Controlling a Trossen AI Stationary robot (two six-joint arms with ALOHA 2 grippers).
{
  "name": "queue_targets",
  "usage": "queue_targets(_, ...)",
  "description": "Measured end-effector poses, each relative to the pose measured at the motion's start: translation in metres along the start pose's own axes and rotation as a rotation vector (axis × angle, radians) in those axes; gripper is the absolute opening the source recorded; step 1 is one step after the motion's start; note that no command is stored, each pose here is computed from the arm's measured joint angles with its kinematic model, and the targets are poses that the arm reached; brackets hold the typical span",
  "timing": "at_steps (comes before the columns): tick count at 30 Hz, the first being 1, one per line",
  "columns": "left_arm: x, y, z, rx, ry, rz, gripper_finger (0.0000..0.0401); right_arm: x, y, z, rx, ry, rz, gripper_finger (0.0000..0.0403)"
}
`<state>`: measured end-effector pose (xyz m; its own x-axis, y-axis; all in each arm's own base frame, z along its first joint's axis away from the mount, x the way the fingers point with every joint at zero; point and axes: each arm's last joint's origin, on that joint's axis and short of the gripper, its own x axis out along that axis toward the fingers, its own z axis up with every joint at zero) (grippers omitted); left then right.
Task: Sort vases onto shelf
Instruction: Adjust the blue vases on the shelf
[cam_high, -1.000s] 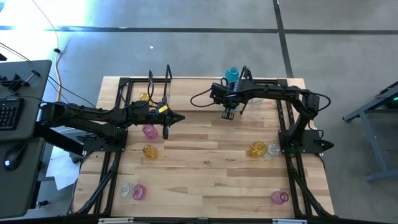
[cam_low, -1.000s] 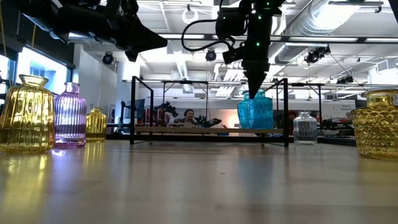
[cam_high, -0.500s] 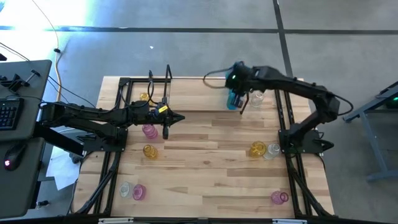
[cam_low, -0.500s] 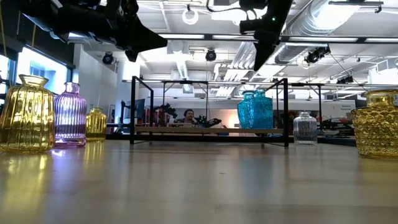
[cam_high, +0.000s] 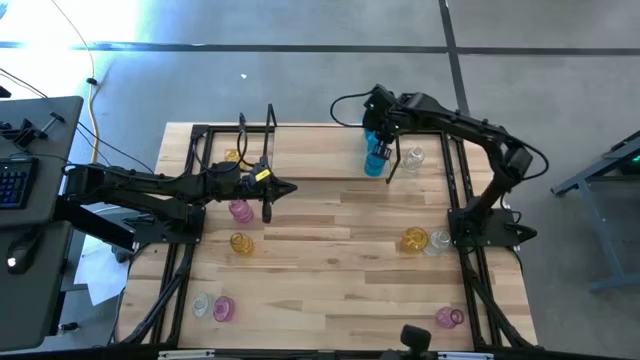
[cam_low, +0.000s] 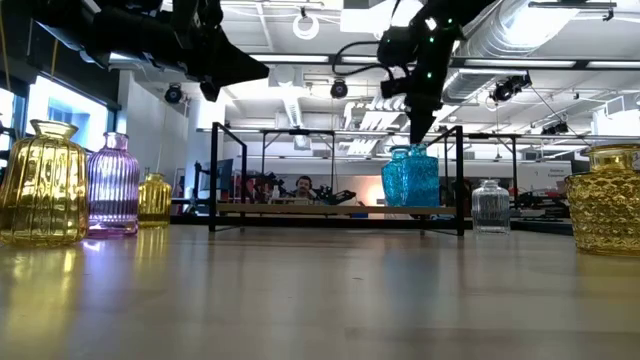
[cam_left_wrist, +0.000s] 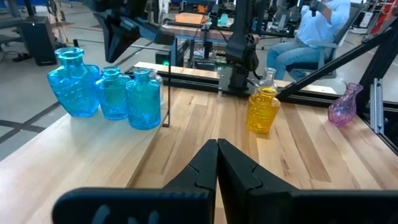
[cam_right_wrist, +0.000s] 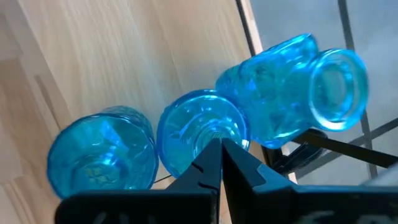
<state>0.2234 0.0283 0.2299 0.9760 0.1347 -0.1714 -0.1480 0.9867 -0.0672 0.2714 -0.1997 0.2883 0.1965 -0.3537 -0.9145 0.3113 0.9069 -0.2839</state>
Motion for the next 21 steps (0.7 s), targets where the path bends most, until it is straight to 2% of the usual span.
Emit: queue_targets(21,0.000,0.000,-0.001,-0.005,0.007,0.001,0.0000,0.014,-0.007,-0.002,0.007,0.039,0.013,0.0000)
